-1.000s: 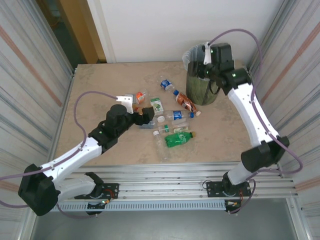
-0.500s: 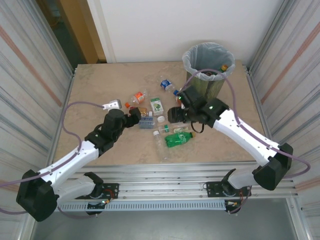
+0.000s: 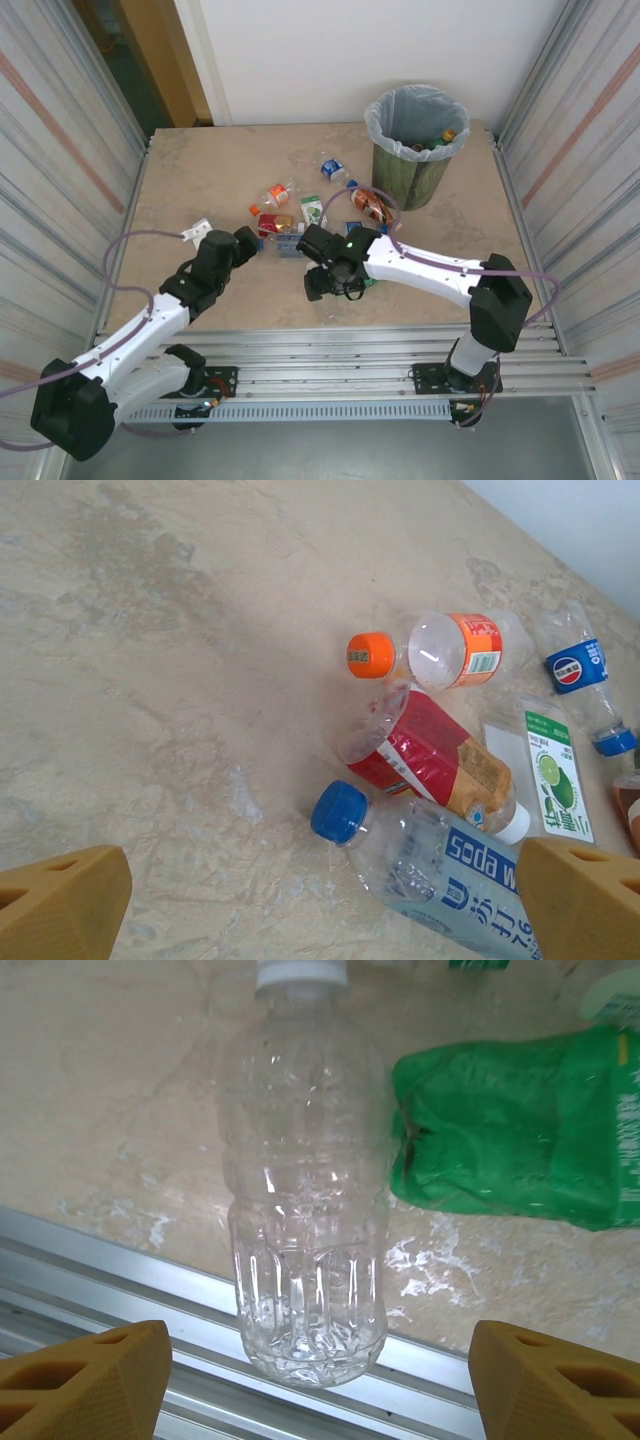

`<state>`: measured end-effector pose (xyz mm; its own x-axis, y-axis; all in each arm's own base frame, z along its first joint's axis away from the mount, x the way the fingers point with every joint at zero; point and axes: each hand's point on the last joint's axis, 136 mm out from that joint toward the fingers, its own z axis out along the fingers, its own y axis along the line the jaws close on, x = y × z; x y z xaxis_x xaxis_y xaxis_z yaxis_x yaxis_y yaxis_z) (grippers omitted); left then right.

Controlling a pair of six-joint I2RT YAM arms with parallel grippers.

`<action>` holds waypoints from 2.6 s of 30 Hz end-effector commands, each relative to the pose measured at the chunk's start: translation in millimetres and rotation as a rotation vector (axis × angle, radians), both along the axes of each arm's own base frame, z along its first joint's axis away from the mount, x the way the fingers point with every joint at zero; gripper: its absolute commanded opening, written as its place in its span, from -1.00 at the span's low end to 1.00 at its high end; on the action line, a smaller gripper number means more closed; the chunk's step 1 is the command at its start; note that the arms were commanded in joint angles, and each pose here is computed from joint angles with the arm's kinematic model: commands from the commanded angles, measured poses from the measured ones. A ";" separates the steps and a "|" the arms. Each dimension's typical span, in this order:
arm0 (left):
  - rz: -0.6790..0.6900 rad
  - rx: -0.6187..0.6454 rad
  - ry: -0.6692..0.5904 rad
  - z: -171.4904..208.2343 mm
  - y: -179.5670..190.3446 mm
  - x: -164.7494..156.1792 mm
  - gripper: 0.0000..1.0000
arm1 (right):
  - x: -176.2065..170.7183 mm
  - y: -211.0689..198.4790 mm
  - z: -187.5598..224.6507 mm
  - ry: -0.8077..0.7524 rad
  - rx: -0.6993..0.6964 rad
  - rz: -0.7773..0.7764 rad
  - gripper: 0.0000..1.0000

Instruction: Put the plastic bottles in the bin

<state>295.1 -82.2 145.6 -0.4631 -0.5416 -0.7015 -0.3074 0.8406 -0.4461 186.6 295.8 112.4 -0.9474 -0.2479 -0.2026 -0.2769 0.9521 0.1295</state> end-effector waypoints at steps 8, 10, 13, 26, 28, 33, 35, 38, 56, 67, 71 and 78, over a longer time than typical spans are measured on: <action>0.068 -0.013 0.020 -8.5 12.2 -4.0 0.97 | -2.0 14.4 -24.5 0.049 -0.038 0.043 0.47; 0.069 -0.014 0.022 -8.2 12.2 -3.5 0.97 | -2.4 18.6 -29.4 0.058 -0.040 0.058 0.45; 0.069 -0.019 0.024 -8.5 11.4 -2.6 0.97 | -0.1 22.4 -34.5 0.061 -0.048 0.073 0.42; 0.066 -0.034 0.034 -11.1 8.8 -1.8 0.97 | 3.0 31.8 -59.4 0.085 -0.090 0.104 0.45; 0.067 -0.034 0.036 -11.6 9.3 -1.7 0.97 | 2.8 32.1 -63.0 0.091 -0.096 0.104 0.45; 0.062 -0.036 0.039 -12.4 7.9 -1.5 0.97 | 1.7 33.1 -69.2 0.096 -0.107 0.107 0.46; 0.059 -0.039 0.040 -12.6 7.2 -1.5 0.97 | 2.0 32.6 -72.1 0.097 -0.113 0.106 0.46; 0.058 -0.042 0.040 -12.8 7.2 -1.5 0.97 | 3.0 31.3 -75.5 0.094 -0.126 0.105 0.45; 0.055 -0.036 0.041 -13.0 7.8 -2.1 0.97 | 6.1 29.9 -58.9 0.051 -0.100 0.105 -0.18; 0.052 -0.042 0.024 -7.2 6.8 0.4 0.97 | 15.7 27.8 1.7 -0.080 0.004 0.126 -0.26; 0.051 -0.041 0.023 -6.9 6.8 0.5 0.97 | 28.5 18.6 28.9 -0.140 0.038 0.112 -0.27; 0.053 -0.041 0.012 -5.4 7.5 1.6 0.97 | 71.8 -20.9 102.0 -0.313 0.112 0.053 -0.28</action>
<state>293.2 -77.9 133.5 -0.4701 -0.5832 -0.6625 -0.3549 0.8122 -0.4631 237.9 294.4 164.5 -0.8781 -0.2736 -0.3925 -0.3552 0.9224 0.1519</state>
